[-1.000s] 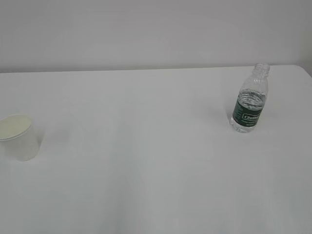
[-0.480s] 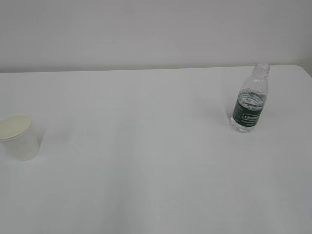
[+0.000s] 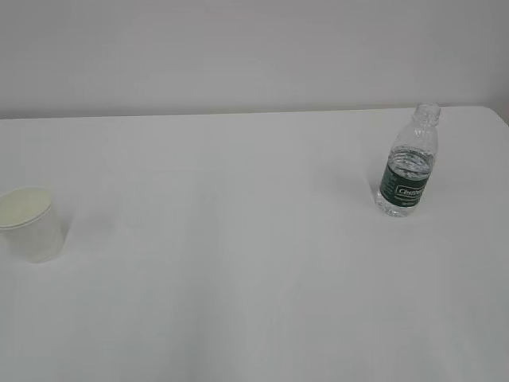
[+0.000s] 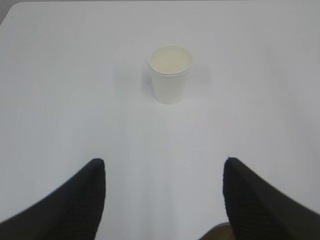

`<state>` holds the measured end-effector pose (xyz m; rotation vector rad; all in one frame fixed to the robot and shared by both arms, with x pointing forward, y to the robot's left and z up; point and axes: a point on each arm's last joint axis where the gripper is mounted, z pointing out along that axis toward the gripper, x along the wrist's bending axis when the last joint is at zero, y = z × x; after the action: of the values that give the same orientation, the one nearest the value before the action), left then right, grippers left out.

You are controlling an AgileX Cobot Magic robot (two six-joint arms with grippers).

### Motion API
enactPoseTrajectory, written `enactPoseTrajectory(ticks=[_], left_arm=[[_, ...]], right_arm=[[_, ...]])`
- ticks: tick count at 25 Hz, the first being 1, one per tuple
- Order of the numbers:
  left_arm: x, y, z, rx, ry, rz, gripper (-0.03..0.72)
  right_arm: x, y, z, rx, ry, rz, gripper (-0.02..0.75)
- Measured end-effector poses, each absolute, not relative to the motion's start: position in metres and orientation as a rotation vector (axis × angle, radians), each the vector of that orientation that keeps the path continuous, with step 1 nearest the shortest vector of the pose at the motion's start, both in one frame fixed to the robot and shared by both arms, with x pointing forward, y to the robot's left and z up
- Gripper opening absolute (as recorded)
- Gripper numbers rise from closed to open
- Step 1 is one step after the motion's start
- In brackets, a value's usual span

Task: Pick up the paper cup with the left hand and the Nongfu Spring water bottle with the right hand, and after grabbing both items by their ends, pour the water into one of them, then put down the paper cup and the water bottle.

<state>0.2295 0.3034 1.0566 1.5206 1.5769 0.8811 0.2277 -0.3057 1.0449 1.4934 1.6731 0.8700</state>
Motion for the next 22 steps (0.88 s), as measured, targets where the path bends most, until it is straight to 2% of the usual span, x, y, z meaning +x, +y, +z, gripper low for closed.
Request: enactPoseTrajectory(ticks=[11,19,22], left_arm=[[0.230,0.303,1.057,1.522,1.578,0.880,0.524],[0.240,0.303,1.058,1.559,1.615,0.848,0.524],[0.248,0.302,1.067,1.527,1.580,0.870,0.524]], right_arm=[[0.228,-0.306,1.048,1.471,1.650,0.894,0.543],[0.235,-0.298,1.062,1.428,1.580,1.081,0.525],[0.248,-0.295,1.069,1.429,1.576,1.114,0.519]])
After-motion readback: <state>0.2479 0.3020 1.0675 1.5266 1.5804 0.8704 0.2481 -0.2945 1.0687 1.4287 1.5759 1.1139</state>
